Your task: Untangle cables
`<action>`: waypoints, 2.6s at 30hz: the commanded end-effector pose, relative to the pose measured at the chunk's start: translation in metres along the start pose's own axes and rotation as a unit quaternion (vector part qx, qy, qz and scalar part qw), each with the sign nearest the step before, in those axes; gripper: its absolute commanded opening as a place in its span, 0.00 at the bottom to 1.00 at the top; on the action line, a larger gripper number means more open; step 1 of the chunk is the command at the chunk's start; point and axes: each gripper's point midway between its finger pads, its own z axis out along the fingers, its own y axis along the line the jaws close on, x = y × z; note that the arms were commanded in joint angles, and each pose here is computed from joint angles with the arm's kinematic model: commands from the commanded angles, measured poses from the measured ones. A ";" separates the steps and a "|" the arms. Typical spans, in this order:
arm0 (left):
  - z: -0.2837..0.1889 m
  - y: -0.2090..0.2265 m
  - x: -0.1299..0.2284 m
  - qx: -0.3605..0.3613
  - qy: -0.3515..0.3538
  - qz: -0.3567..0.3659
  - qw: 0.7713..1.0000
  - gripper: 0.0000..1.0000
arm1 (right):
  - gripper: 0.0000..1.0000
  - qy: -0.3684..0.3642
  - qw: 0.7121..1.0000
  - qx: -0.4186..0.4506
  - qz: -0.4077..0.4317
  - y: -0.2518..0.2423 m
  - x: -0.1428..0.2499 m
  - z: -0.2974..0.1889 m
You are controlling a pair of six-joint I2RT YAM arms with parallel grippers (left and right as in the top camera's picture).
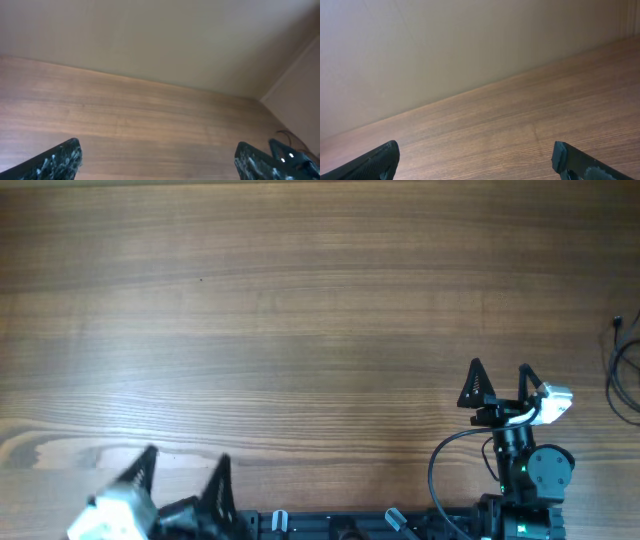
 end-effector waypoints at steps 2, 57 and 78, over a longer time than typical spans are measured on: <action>-0.022 -0.011 0.011 0.008 -0.032 -0.039 0.999 1.00 | 1.00 -0.011 1.000 0.002 0.005 0.000 -0.005 -0.001; 0.158 0.135 0.080 -0.071 -0.154 0.013 0.985 1.00 | 1.00 -0.011 1.000 0.002 0.005 0.000 -0.005 -0.001; 0.166 0.160 0.128 -0.121 -0.069 0.021 0.990 1.00 | 1.00 -0.011 1.000 0.002 0.005 0.000 -0.005 -0.001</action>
